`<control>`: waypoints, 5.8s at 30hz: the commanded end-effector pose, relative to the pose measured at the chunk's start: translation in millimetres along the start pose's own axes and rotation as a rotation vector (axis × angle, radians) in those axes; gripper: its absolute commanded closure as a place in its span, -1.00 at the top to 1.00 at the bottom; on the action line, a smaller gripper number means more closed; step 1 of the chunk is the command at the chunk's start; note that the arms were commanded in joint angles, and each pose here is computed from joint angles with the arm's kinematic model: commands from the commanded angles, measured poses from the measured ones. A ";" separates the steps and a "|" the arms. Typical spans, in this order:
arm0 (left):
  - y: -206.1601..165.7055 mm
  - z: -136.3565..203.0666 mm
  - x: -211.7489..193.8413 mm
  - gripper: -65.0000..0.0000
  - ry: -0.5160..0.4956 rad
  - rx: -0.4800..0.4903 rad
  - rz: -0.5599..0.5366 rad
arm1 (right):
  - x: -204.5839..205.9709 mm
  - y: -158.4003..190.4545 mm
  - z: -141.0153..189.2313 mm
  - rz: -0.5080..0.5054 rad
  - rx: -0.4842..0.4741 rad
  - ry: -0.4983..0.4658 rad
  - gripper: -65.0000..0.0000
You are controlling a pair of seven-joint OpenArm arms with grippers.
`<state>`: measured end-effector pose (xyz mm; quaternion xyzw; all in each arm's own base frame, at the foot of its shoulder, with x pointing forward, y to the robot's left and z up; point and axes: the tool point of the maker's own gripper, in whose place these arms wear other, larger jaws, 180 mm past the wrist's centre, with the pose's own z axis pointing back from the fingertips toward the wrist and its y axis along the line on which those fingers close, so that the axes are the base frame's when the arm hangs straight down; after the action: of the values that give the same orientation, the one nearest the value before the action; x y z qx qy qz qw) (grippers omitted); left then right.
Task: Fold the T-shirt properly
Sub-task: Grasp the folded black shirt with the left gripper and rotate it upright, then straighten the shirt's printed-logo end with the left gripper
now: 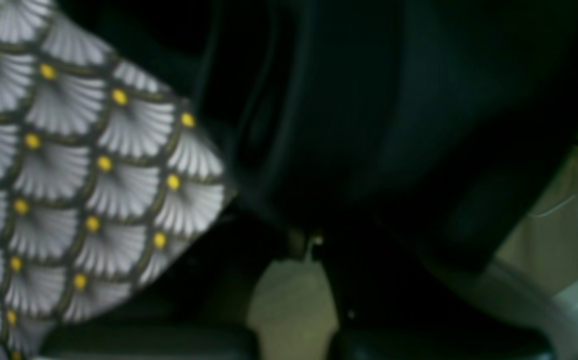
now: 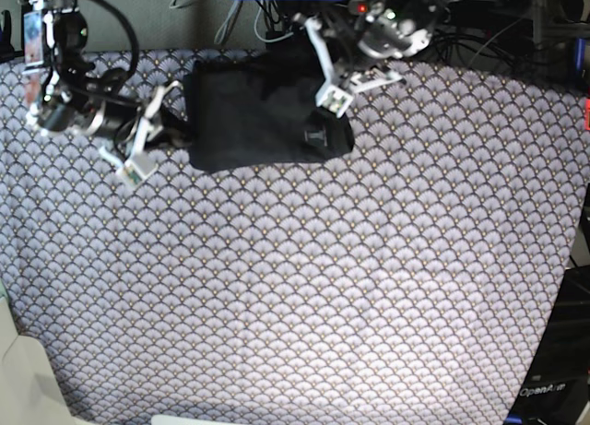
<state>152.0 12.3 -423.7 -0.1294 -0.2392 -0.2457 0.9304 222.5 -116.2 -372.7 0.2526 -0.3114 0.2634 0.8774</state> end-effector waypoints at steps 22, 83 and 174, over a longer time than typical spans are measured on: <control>62.3 -19.6 136.5 -1.00 -0.257 0.117 0.186 | -56.5 74.7 -5.5 -0.132 0.166 -0.011 -0.92; 58.5 -30.5 175.8 -1.00 -0.289 0.072 0.398 | -35.2 -15.0 54.6 -0.107 -0.110 -0.121 -0.92; 207.9 44.3 64.3 -1.00 -0.294 0.333 0.677 | -14.0 -20.3 68.7 -0.018 -0.329 -0.083 -1.00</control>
<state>285.0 180.2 -389.0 -0.0778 -0.3325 0.1431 0.9289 191.5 -175.9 -352.3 0.1214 -0.3650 0.1838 0.9046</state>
